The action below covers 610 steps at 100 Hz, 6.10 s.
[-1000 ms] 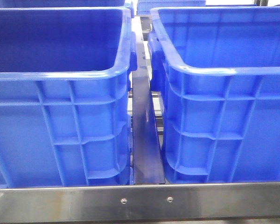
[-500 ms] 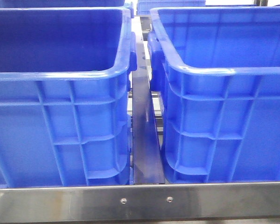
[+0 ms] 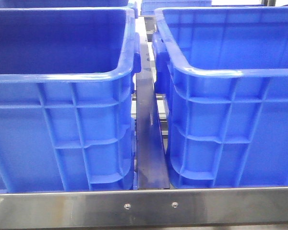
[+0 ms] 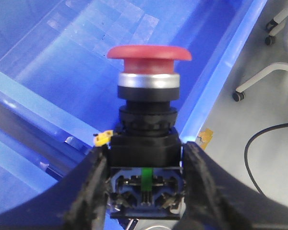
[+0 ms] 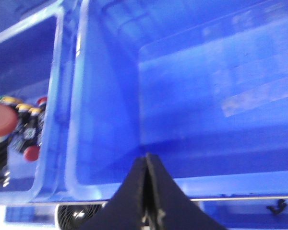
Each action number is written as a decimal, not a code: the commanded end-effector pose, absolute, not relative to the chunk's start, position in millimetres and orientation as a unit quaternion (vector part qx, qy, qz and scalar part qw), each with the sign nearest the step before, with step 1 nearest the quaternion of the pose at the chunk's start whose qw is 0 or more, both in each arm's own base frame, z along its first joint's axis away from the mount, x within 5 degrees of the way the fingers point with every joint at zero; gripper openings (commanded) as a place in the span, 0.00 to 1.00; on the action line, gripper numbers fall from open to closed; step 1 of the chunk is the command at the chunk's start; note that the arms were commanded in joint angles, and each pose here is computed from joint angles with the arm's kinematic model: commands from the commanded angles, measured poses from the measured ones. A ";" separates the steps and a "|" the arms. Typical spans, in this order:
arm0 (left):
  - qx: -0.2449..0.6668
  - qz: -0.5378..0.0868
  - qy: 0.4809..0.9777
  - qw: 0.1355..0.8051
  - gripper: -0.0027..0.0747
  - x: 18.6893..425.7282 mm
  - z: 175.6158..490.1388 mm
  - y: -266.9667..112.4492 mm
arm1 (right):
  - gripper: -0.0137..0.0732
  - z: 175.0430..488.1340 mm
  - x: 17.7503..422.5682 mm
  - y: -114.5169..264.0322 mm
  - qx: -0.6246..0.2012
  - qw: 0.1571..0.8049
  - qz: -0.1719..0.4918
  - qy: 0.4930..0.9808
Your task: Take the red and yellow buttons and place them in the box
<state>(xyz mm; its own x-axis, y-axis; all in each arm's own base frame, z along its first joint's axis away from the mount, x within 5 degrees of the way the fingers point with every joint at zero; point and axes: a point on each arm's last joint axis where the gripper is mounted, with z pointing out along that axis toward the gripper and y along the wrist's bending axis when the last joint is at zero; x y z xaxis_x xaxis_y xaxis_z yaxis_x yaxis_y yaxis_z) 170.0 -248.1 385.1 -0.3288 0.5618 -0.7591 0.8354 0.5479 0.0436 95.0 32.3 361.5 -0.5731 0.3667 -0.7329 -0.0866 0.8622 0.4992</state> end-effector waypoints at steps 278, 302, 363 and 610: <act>0.201 -0.151 0.837 0.487 0.86 206.2 398.0 -126.2 | 0.32 370.0 200.0 65.6 -0.053 0.568 0.314 0.759; 0.089 -0.088 0.850 0.511 0.86 193.8 383.9 -57.0 | 0.32 368.4 210.8 50.8 -0.051 0.616 0.201 0.760; 0.037 -0.063 0.815 0.575 0.01 165.8 388.2 -27.1 | 0.32 300.4 311.1 41.1 -0.025 0.561 0.044 0.826; 0.036 -0.062 0.819 0.569 0.01 165.4 387.1 -27.1 | 0.49 350.9 152.2 23.4 -0.034 0.692 0.080 0.717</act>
<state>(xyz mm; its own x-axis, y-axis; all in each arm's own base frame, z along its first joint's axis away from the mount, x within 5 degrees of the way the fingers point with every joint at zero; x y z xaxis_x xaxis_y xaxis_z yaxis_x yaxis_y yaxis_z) 165.9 -27.2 371.4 -0.4398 0.0166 -0.8979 0.1285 0.9907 -0.0446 167.5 27.8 342.0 -0.1087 0.0567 -0.9925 -0.1729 0.9821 0.0750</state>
